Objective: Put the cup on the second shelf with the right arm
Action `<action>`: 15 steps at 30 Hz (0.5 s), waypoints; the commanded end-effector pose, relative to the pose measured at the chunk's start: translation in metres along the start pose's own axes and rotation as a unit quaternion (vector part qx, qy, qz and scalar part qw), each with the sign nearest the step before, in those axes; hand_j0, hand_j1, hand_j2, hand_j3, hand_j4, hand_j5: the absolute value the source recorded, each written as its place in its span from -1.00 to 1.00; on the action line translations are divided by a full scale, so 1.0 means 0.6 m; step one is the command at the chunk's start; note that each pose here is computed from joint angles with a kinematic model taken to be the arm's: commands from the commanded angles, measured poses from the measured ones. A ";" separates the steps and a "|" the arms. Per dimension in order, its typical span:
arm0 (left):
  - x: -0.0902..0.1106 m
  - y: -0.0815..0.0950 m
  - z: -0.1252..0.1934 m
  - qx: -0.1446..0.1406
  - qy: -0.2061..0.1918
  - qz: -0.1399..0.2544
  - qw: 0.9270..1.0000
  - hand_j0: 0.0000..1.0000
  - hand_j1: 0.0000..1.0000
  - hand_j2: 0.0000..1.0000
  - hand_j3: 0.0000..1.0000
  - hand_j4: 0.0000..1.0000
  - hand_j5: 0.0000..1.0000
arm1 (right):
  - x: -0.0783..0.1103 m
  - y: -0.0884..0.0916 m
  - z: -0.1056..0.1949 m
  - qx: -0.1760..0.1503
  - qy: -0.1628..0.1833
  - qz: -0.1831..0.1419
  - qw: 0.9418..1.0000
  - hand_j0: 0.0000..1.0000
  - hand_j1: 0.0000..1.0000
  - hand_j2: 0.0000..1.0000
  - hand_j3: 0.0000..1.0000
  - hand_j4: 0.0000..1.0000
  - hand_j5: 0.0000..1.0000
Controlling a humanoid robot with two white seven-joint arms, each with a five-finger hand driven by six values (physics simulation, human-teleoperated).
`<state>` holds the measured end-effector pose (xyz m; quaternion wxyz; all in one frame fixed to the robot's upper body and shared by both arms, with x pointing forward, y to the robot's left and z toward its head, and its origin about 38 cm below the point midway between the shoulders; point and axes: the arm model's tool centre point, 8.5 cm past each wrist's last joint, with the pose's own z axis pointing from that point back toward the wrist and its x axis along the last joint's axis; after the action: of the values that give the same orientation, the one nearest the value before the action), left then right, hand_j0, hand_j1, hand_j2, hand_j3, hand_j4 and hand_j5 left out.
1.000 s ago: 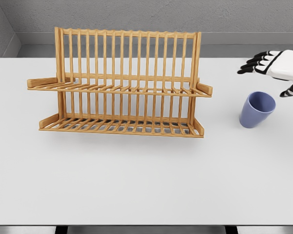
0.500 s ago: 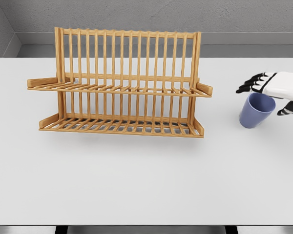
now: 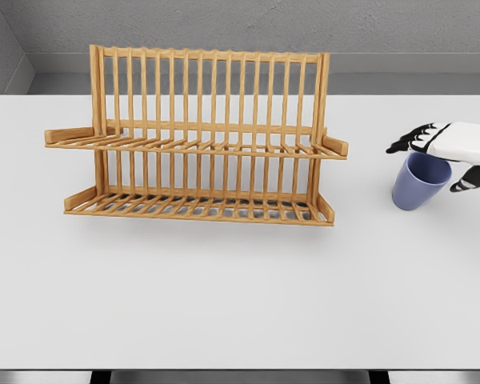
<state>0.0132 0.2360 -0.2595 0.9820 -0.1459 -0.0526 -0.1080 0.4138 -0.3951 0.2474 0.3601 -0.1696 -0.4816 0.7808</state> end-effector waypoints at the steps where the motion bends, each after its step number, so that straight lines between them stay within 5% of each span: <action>1: 0.000 0.000 0.000 0.000 0.000 0.000 1.000 1.00 1.00 1.00 1.00 1.00 1.00 | -0.005 0.008 -0.004 0.002 0.002 -0.010 1.000 1.00 1.00 1.00 1.00 1.00 1.00; 12: 0.002 0.000 0.000 0.000 -0.001 0.000 1.000 1.00 1.00 1.00 1.00 1.00 1.00 | -0.010 0.029 -0.015 0.016 0.001 -0.024 1.000 1.00 1.00 1.00 1.00 1.00 1.00; 15: 0.000 0.000 0.000 0.000 0.000 0.000 1.000 1.00 1.00 1.00 1.00 1.00 1.00 | -0.012 0.011 -0.023 0.002 0.000 -0.021 1.000 1.00 1.00 1.00 1.00 1.00 1.00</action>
<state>0.0142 0.2360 -0.2595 0.9819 -0.1458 -0.0533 -0.1082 0.4231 -0.3944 0.2383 0.3720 -0.1631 -0.4811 0.7769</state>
